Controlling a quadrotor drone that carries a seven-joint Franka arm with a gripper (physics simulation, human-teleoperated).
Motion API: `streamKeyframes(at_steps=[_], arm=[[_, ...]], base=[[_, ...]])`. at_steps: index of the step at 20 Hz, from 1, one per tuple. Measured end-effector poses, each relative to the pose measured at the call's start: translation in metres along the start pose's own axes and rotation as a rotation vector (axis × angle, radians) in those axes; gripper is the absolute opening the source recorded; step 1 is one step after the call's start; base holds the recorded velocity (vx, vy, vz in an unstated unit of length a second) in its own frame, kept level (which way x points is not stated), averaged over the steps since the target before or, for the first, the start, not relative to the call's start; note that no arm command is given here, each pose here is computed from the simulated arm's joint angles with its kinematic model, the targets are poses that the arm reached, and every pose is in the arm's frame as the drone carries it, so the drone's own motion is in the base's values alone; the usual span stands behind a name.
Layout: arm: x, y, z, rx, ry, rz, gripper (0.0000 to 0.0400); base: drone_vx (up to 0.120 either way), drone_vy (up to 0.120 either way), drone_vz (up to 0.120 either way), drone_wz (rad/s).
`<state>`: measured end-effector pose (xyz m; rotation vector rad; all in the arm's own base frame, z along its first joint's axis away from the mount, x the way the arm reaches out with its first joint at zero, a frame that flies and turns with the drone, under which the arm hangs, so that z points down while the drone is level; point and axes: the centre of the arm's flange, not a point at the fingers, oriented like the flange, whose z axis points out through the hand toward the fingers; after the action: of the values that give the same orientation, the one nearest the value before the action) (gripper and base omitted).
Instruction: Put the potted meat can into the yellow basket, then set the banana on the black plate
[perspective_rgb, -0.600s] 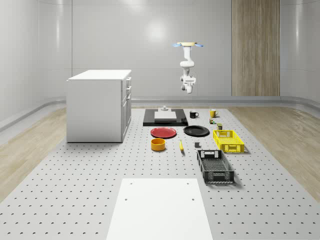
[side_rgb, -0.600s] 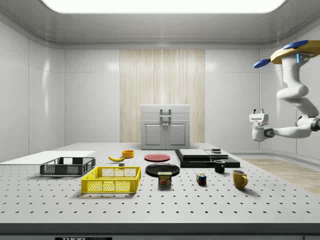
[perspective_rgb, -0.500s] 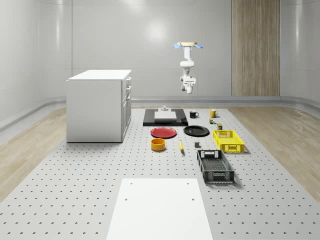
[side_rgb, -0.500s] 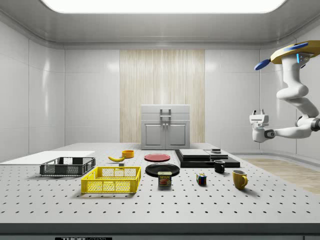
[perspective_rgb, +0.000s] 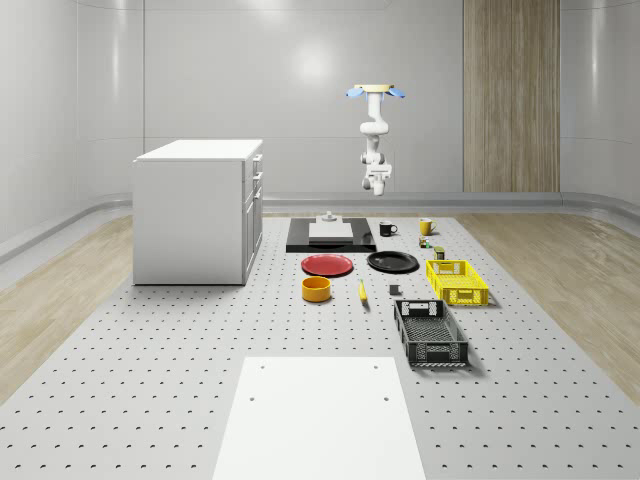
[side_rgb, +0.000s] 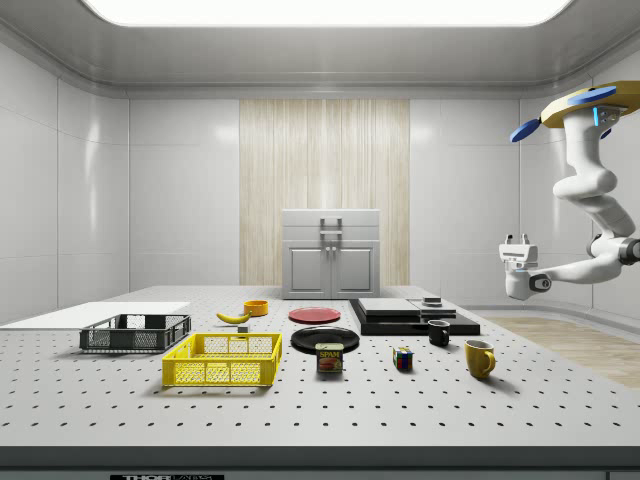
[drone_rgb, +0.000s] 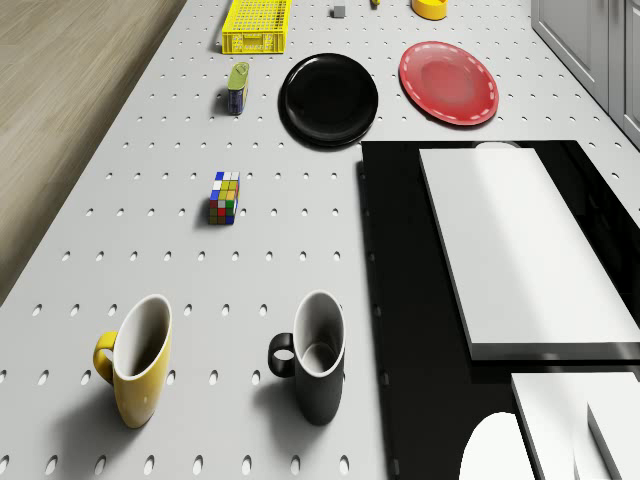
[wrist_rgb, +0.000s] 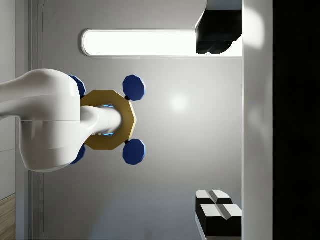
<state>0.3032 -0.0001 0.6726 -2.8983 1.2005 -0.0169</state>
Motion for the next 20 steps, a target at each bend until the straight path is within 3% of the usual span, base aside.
streamKeyframes(at_steps=[5,20], arm=[[0.001,-0.001,-0.012,0.003,0.003,0.000,0.0400],[0.000,-0.001,-0.019,0.010,0.011,0.000,0.0400]], base=[[0.000,0.016,0.000,0.000],[0.120,0.120,0.000,0.000]])
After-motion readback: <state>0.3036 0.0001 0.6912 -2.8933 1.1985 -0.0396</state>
